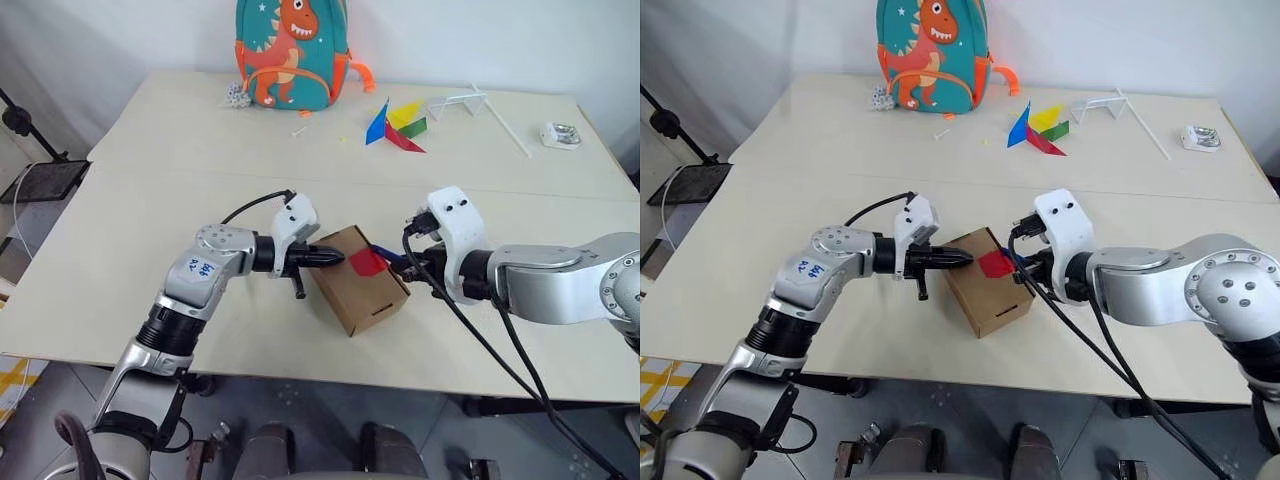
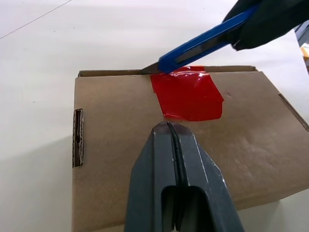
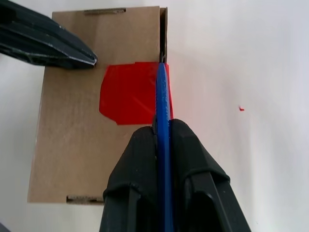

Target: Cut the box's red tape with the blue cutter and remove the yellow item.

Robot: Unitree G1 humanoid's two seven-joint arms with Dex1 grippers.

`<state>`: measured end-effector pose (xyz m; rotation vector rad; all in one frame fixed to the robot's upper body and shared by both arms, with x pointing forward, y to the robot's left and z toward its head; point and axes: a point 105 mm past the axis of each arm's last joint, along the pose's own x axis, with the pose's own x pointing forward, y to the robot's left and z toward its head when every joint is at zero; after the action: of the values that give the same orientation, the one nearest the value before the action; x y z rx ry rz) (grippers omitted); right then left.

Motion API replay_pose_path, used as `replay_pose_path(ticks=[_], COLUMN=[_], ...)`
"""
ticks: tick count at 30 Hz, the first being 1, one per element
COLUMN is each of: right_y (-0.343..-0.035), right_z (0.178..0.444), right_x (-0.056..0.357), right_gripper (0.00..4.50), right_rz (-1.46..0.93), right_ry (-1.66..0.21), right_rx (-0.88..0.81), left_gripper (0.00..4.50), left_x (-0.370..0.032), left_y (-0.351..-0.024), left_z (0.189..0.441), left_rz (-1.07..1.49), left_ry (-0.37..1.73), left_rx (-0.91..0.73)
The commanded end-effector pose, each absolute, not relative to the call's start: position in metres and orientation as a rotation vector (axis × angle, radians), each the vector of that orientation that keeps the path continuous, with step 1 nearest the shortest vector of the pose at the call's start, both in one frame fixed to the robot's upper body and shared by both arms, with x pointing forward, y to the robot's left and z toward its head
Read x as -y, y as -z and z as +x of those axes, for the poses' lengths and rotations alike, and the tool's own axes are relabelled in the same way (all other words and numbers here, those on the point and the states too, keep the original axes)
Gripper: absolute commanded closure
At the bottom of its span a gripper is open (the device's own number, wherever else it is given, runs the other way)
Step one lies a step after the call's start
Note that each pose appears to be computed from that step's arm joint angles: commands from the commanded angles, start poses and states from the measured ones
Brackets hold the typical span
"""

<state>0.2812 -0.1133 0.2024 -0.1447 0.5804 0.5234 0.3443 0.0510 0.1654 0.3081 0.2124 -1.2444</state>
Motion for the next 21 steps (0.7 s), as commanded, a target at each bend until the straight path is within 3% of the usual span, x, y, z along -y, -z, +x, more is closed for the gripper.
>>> replay_pose_path(ticks=[1, 21], right_y=[-0.19, -0.175], right_z=[0.27, 0.266], right_x=[0.111, 0.106], right_gripper=[4.37, 4.37], right_rz=[-0.167, -0.08], right_ry=[-0.565, -0.5], right_rx=[-0.637, -0.634], left_gripper=[4.5, 4.5], left_x=[-0.058, -0.052], left_y=[-0.125, -0.122], left_z=[0.346, 0.343], left_rz=[0.317, 0.308], left_ry=[1.185, 1.191], left_rx=[-0.383, -0.395])
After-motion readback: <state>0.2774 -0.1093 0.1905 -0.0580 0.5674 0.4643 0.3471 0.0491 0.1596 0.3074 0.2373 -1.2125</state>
